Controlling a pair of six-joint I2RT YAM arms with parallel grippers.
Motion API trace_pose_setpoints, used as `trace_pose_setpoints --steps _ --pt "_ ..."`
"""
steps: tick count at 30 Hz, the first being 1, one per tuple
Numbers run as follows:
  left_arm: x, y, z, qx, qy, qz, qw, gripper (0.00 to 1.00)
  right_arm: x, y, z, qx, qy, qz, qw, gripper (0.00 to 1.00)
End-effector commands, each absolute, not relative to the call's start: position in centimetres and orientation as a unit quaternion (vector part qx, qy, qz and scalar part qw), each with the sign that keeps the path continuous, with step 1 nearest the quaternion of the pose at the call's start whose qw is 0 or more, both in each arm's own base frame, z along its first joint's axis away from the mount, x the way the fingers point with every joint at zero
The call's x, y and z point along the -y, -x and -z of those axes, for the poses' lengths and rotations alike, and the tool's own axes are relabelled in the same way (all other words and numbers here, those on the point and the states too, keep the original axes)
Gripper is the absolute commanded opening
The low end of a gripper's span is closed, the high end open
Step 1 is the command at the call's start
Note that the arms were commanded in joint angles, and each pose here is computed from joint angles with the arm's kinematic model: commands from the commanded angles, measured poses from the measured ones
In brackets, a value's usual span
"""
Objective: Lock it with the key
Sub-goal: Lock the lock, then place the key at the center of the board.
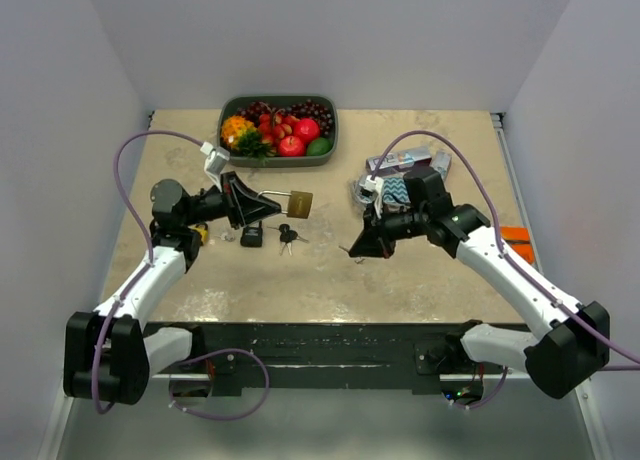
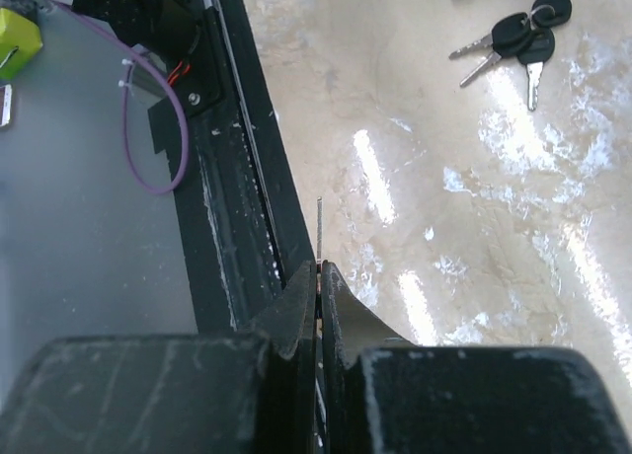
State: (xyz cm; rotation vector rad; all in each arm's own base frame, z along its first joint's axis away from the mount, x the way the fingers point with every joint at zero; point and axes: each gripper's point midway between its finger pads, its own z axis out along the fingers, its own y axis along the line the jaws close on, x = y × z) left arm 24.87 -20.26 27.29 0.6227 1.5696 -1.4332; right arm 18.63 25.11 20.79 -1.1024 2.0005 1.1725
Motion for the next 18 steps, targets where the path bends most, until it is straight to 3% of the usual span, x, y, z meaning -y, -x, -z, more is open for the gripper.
trace_pose_setpoints --steps 1,11,18 --pt "19.7 -25.2 -31.7 -0.582 -0.289 0.568 0.505 0.00 -23.8 -19.2 -21.4 -0.756 0.383 -0.444 0.291 0.00" --pt "19.3 -25.1 -28.7 -0.621 -0.289 0.535 0.495 0.00 -17.0 -27.1 -14.7 -0.878 0.173 -0.348 0.279 0.00" --pt "19.0 -24.4 -27.6 -0.629 -0.309 0.510 0.499 0.00 -15.8 -28.9 -10.5 -0.909 0.104 -0.318 0.250 0.00"
